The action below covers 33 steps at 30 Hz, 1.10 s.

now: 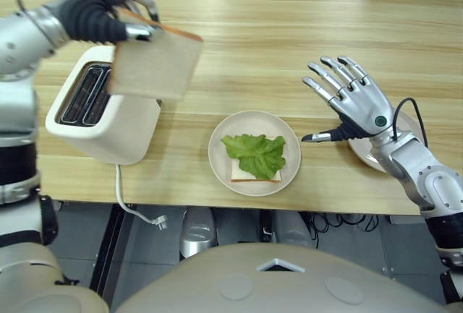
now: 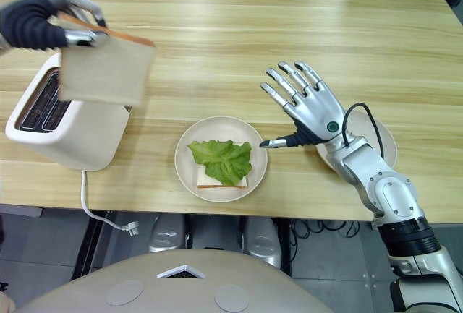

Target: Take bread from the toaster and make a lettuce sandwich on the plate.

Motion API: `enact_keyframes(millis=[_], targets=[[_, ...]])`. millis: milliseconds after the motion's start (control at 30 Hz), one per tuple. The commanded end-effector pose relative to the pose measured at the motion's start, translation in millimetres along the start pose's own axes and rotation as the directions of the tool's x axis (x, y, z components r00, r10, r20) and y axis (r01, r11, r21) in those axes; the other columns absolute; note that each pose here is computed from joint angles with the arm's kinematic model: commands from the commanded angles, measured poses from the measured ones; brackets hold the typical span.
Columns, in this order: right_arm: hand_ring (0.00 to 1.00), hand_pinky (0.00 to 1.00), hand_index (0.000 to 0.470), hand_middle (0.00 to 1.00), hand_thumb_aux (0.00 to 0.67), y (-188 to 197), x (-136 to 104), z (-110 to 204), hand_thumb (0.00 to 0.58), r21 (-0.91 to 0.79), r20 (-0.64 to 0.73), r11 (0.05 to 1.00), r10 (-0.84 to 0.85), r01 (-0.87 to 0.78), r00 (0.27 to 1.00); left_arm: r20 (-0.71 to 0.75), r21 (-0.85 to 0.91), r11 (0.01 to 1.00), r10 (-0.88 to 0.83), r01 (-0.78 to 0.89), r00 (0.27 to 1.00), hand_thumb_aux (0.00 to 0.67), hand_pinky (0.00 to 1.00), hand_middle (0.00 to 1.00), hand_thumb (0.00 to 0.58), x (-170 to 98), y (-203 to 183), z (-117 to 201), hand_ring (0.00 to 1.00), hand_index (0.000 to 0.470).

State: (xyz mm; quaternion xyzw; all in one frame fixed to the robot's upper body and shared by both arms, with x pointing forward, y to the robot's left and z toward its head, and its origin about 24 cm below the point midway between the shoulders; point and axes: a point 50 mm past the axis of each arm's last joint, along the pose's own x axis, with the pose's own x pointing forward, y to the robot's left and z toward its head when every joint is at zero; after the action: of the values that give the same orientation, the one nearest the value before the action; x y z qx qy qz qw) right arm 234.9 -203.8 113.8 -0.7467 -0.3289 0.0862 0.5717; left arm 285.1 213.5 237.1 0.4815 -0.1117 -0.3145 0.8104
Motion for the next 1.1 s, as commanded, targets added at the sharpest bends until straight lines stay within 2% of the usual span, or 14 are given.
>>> enact_keyframes(millis=[33,333,600,867,1100], targets=[[0.00,0.00,0.000,0.00,0.000,2,1,-8,0.000,0.024,-0.020,1.000,-0.001,0.002,1.000,0.087,-0.111,0.987,-0.103,0.113,0.991,0.670,1.00,1.00,0.580,20,-36,7,1.00,0.460],[0.00,0.00,0.000,0.00,0.000,2,3,-19,0.000,0.047,-0.037,0.999,0.001,0.001,0.999,0.189,-0.335,0.909,-0.195,0.250,0.962,0.670,1.00,1.00,0.580,54,-108,4,1.00,0.460],[0.00,0.00,0.000,0.00,0.000,1,3,-22,0.000,0.047,-0.036,0.999,0.004,-0.002,0.999,0.245,-0.518,0.808,-0.176,0.282,0.953,0.670,1.00,1.00,0.580,68,-152,1,1.00,0.460],[0.00,0.00,0.000,0.00,0.000,2,4,-25,0.000,0.041,-0.036,0.999,0.009,-0.008,0.999,0.276,-0.667,0.693,-0.110,0.272,0.955,0.670,1.00,1.00,0.580,79,-174,-2,1.00,0.460],[0.00,0.00,0.000,0.00,0.000,5,5,-26,0.000,0.035,-0.038,0.999,0.015,-0.014,0.999,0.218,-0.778,0.593,-0.059,0.209,0.974,0.670,1.00,1.00,0.580,87,-190,-18,1.00,0.460]])
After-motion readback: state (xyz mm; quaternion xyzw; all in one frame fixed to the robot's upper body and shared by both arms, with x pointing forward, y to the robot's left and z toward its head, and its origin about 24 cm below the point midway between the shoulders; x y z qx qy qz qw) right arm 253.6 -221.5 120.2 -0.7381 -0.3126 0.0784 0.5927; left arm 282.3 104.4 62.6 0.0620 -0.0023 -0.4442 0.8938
